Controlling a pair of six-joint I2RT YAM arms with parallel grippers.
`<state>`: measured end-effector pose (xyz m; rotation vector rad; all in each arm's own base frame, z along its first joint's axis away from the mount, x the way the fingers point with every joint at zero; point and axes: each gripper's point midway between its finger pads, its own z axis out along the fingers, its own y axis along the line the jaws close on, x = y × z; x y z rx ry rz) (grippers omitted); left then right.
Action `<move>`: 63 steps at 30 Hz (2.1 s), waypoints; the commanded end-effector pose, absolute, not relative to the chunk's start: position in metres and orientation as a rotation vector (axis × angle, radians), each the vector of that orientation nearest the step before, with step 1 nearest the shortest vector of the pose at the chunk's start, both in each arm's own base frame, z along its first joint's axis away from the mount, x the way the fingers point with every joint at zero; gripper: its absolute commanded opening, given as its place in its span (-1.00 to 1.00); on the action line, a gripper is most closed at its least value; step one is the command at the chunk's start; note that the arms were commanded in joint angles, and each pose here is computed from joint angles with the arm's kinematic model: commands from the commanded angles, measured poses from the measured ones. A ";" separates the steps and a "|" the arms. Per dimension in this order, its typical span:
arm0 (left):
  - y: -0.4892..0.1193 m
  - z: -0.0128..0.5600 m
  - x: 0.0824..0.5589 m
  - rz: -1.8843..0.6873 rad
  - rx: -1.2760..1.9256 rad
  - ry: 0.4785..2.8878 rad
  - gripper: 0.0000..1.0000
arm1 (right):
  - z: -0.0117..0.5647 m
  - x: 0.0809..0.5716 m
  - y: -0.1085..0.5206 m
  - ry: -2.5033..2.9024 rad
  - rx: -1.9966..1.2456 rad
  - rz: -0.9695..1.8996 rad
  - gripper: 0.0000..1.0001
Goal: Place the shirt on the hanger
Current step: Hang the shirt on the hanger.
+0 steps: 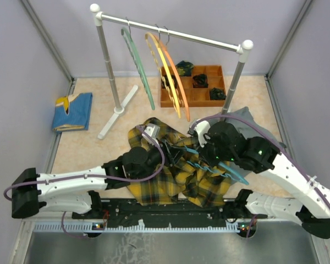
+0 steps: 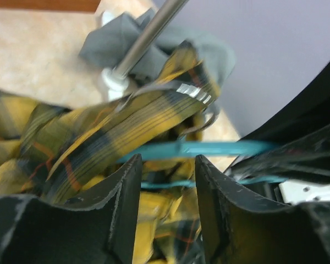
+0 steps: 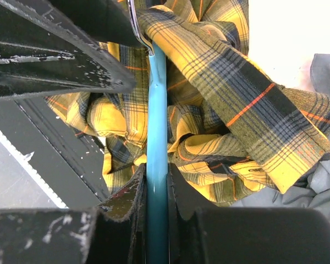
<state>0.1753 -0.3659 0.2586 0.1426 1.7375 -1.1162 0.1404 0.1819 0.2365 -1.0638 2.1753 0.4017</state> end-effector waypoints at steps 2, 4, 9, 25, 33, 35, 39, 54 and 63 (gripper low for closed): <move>-0.331 0.216 0.160 -1.027 0.139 1.908 0.08 | 0.255 0.143 0.195 2.062 -0.959 0.514 -1.00; -0.315 0.203 0.161 -0.987 0.070 1.946 0.14 | 0.257 0.144 0.193 2.052 -0.916 0.522 -1.00; -0.306 0.184 0.156 -0.986 0.012 1.993 0.34 | 0.261 0.142 0.198 1.997 -0.833 0.606 -1.00; -0.289 0.189 0.184 -0.716 -0.047 1.976 -0.57 | 0.307 0.122 0.216 1.684 -0.687 0.953 -1.00; -0.271 0.292 0.186 -0.574 0.235 1.876 -1.00 | 0.347 0.126 0.232 1.434 -0.721 0.995 -1.00; -0.268 0.322 0.184 -0.528 0.334 1.876 -1.00 | 0.357 0.130 0.237 1.383 -0.742 0.978 -1.00; -0.266 0.371 0.181 -0.422 0.513 1.903 -1.00 | 0.384 0.136 0.243 1.258 -0.770 0.939 -1.00; -0.314 0.422 0.148 -0.558 1.011 1.893 -1.00 | 0.438 0.136 0.249 1.045 -0.795 0.897 -1.00; -0.342 0.397 0.132 -0.665 1.111 1.935 -1.00 | 0.417 0.140 0.263 1.058 -0.771 0.958 -1.00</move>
